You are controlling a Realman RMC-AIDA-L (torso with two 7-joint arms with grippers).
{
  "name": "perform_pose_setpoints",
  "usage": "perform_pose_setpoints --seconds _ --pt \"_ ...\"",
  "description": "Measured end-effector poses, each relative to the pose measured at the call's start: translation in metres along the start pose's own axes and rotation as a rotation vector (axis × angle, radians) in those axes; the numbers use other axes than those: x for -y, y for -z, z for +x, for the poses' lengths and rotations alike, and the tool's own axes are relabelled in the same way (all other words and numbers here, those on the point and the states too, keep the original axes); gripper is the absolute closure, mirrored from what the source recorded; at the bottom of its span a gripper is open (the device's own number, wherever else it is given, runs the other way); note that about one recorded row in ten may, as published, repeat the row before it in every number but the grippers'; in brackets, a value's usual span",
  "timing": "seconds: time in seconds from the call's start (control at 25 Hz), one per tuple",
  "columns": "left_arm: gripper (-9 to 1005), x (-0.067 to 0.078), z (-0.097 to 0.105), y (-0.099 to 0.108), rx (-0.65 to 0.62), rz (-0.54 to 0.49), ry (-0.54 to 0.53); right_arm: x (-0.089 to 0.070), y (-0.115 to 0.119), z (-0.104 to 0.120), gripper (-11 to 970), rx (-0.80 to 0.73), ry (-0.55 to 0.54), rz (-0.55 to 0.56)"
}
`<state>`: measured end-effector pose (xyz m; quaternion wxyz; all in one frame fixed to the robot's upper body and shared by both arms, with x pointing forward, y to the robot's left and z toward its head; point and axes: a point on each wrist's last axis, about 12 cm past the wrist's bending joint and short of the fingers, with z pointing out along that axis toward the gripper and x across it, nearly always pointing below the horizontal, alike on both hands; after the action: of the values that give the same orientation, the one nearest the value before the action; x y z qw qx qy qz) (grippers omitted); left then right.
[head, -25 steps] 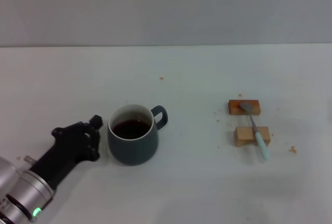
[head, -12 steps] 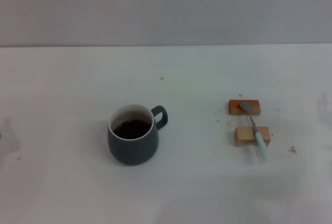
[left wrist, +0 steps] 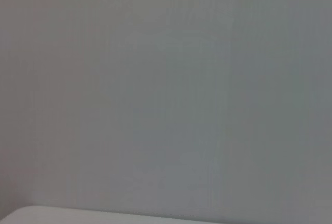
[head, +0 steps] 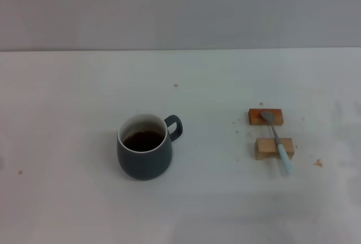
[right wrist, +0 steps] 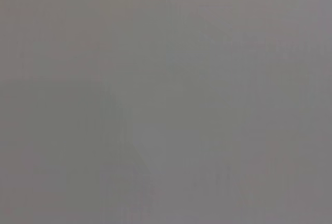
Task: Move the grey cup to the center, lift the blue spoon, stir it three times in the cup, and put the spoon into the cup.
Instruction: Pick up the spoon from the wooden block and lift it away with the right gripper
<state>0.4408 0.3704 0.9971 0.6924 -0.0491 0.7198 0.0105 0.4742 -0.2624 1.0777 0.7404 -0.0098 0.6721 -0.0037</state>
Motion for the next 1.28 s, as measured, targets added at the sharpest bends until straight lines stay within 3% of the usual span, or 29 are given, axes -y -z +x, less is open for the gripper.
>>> perform_pose_setpoints --seconds 0.28,0.72,1.28 --pt "998 -0.006 -0.005 -0.01 0.002 -0.009 -0.008 -0.031 0.019 0.004 571 -0.087 -0.077 -0.078" --pt "998 -0.012 -0.009 -0.015 0.004 -0.008 -0.022 -0.051 0.046 0.021 570 -0.214 -0.18 -0.097" --pt "998 -0.016 -0.015 -0.021 0.018 -0.003 -0.031 -0.076 0.059 0.046 571 -0.273 -0.265 -0.194"
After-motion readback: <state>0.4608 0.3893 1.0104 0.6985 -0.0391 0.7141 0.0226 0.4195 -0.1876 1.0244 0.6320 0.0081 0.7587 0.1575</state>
